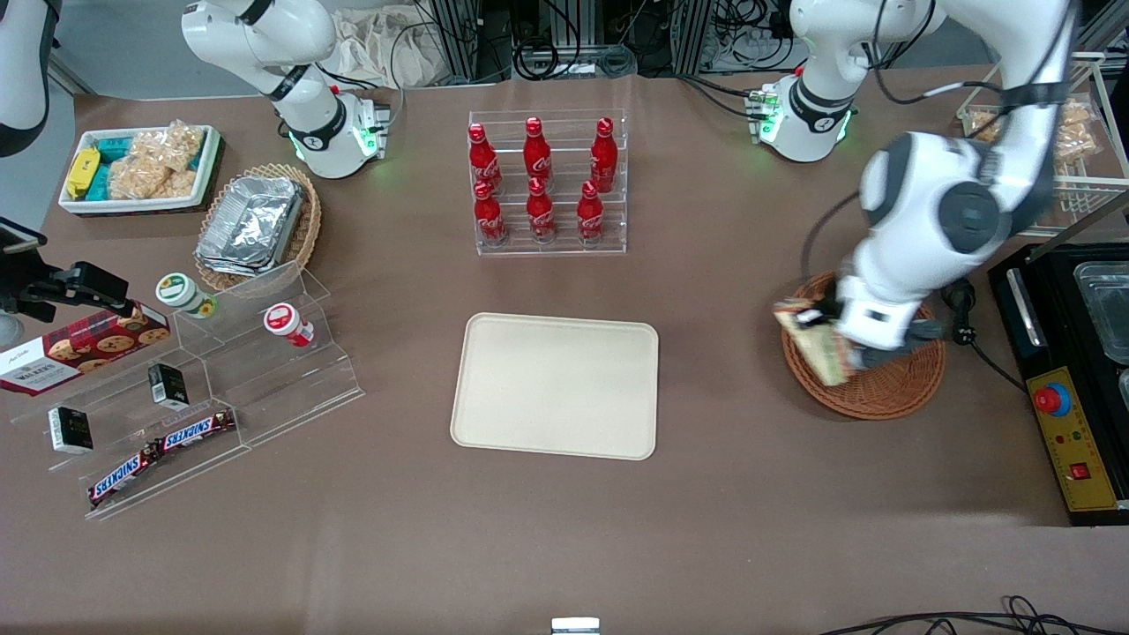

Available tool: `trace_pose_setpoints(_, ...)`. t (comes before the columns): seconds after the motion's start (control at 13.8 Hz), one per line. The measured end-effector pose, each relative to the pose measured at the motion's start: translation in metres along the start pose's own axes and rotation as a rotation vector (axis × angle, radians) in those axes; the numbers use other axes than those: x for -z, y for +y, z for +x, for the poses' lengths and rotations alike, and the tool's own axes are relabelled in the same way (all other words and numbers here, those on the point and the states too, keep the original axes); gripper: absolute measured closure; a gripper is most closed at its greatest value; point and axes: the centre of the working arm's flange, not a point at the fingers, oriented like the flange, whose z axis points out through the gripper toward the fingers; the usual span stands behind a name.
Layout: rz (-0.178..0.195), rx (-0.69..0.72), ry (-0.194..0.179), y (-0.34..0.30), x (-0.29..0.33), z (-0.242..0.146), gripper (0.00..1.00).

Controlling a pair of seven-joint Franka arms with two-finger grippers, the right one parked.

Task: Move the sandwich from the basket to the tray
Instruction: 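Carry the sandwich with the left gripper over the cream tray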

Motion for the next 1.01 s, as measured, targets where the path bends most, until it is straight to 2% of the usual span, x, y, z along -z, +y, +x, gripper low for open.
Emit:
trace_pose_setpoints(0.29,-0.047,-0.231,0.041,0.097,-0.047,-0.057,0.8)
trace_pose_setpoints(0.43,-0.051,-0.315,0.04,0.129,-0.076,-0.076,0.8)
trace_pose_setpoints(0.51,-0.057,-0.343,0.051,0.14,-0.089,-0.076,0.8)
trace_pose_setpoints(0.72,-0.122,-0.387,0.117,0.155,-0.123,-0.054,0.8)
trace_pose_setpoints(0.87,-0.116,-0.435,0.136,0.163,-0.146,-0.046,0.8)
trace_pose_setpoints(1.01,-0.112,-0.452,0.131,0.169,-0.163,-0.038,0.8)
